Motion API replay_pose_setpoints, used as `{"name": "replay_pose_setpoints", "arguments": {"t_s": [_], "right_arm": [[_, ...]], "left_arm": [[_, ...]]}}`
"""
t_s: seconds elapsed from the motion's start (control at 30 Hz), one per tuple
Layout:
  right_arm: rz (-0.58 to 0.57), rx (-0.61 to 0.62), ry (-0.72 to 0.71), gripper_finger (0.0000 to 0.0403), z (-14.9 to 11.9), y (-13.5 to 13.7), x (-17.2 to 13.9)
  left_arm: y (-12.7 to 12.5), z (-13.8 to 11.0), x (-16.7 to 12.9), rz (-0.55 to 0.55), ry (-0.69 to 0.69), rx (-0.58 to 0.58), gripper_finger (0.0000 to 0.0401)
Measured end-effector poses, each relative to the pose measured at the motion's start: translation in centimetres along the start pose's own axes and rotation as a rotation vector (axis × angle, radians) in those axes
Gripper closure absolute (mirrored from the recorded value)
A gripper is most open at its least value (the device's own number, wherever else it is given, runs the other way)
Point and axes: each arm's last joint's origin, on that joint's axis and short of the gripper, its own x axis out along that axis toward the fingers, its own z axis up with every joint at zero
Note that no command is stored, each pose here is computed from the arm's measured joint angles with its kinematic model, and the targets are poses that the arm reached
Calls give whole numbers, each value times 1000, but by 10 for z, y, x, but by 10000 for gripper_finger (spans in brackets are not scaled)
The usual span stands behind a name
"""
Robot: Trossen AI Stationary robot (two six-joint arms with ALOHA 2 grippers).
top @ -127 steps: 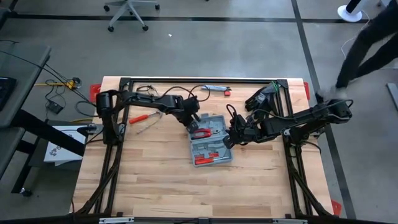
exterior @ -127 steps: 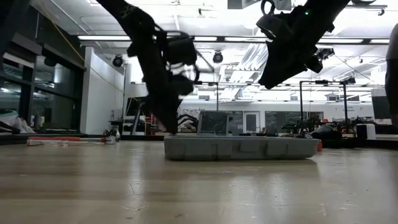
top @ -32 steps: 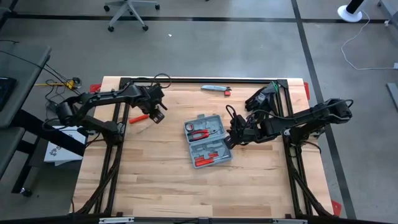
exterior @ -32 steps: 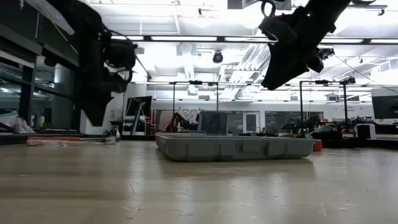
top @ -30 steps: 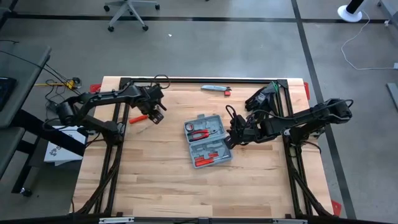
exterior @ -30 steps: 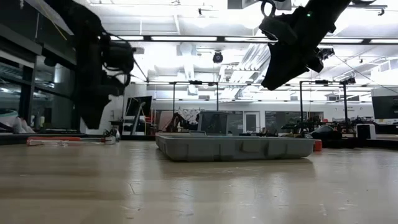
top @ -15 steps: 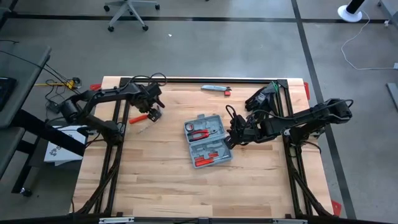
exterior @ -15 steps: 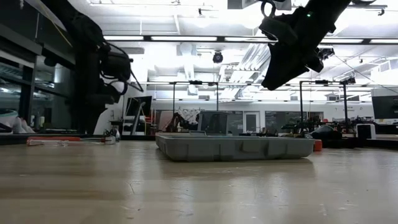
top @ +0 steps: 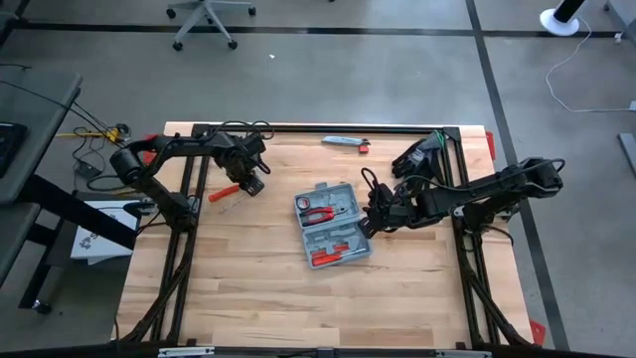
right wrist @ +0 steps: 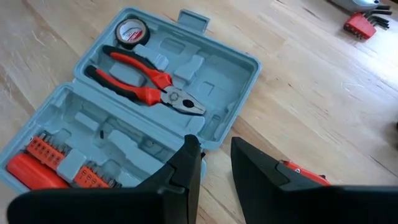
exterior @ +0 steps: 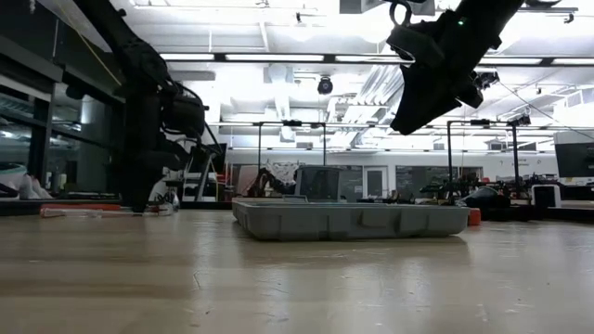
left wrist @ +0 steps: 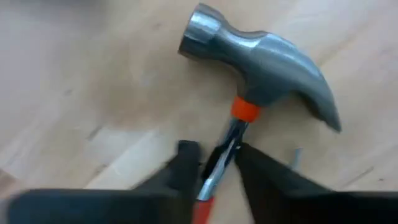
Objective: Prefit tool cases
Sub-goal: Put the orange hammer into the gray prefit tool case
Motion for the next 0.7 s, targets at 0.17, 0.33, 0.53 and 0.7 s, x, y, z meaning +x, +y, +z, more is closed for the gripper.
{"name": "replay_pose_setpoints", "arguments": {"t_s": [0.17,0.33,0.53,0.7], "right_arm": [[0,25,0,320,0,0,0],[25,19,28,320,-1,1,0],[51,25,53,320,-1,1,-1],[80,65,39,320,2,-1,-9]], "left_arm": [[0,-2,-4,3,-32,-8,381],[1,-3,-14,26,-90,-12,384],[1,-9,-26,51,-140,-30,386],[-6,-14,-40,-1,-198,-39,387]]}}
